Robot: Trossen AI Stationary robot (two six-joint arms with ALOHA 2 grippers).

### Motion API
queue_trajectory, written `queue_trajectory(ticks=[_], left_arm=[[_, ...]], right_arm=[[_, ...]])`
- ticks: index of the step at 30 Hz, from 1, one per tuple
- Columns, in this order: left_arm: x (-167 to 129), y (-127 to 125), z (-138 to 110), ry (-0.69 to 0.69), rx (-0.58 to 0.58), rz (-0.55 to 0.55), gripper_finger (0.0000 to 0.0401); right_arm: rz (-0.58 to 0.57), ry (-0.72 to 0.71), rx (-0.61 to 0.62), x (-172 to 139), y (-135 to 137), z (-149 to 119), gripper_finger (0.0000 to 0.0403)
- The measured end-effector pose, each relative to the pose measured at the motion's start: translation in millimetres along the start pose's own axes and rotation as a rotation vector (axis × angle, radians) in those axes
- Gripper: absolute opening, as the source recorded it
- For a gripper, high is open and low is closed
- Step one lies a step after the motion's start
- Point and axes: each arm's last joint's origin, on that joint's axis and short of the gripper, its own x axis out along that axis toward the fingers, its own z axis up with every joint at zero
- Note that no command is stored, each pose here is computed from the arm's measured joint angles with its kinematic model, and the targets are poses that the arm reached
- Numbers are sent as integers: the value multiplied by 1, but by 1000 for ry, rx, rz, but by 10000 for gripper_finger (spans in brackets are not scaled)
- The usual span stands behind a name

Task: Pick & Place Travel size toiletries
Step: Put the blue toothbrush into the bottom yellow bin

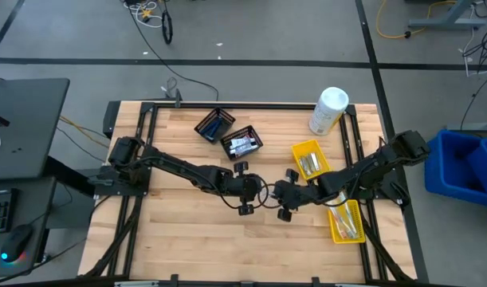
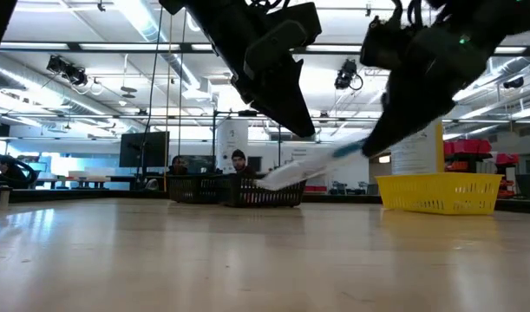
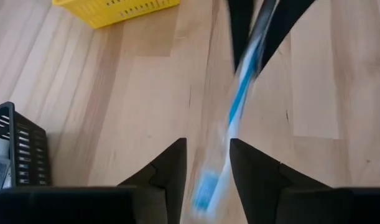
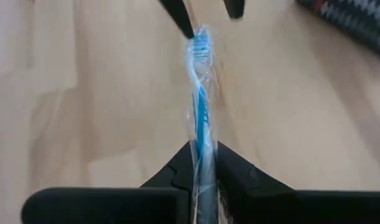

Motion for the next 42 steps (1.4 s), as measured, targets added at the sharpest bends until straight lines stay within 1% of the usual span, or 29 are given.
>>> queue_trajectory(ticks=[2, 3, 7, 9, 13, 15, 16, 18, 19, 20, 22, 24, 25, 28, 29, 32, 35, 38, 42], left_arm=[[0, 0, 0, -1, 0, 9, 134], [0, 0, 0, -2, 1, 13, 135], [-1, -3, 0, -4, 39, 9, 134], [-1, -3, 0, -5, 52, 9, 132], [-1, -3, 0, -4, 44, 9, 131], [-1, -3, 0, -3, 42, 10, 131], [-1, -3, 0, -3, 41, 10, 130], [-1, -3, 0, -3, 32, 10, 130], [-1, -3, 0, -3, 30, 10, 130], [-1, -3, 0, -3, 29, 10, 130], [-1, -3, -1, -3, 31, 9, 130], [-1, -4, -1, -3, 32, 8, 130], [-1, -4, -1, -3, 32, 8, 129], [-1, -4, -1, -3, 33, 8, 128], [-1, -4, -1, -2, 33, 7, 128], [-1, -4, -1, -2, 33, 5, 128], [-1, -4, -1, -1, 36, 4, 128], [-1, -4, -1, -1, 44, 4, 128], [-1, -4, -1, 0, 45, 5, 128]], right_arm=[[12, 55, 48, -11, 3, 2, 43], [25, 106, 60, -18, 3, 3, 43], [114, 376, 75, -53, 7, 4, 43], [177, 462, 69, -75, 9, 12, 43], [284, 576, 82, -123, 9, 34, 43], [329, 621, 143, -147, 6, 44, 43], [340, 666, 189, -157, 4, 45, 43], [355, 766, 293, -171, 1, 43, 43], [343, 830, 346, -175, -1, 39, 43], [308, 898, 392, -178, -2, 35, 43], [190, 1029, 466, -184, -5, 25, 43], [69, 1115, 523, -189, -8, 18, 43], [56, 1131, 548, -189, -6, 16, 43], [89, 1141, 604, -185, -1, 14, 42], [92, 1152, 610, -183, 1, 11, 42], [29, 1194, 600, -176, 1, -2, 42], [-19, 1271, 627, -170, 1, -14, 42], [-30, 1330, 640, -164, 1, -24, 42], [-26, 1332, 641, -157, 1, -30, 44]])
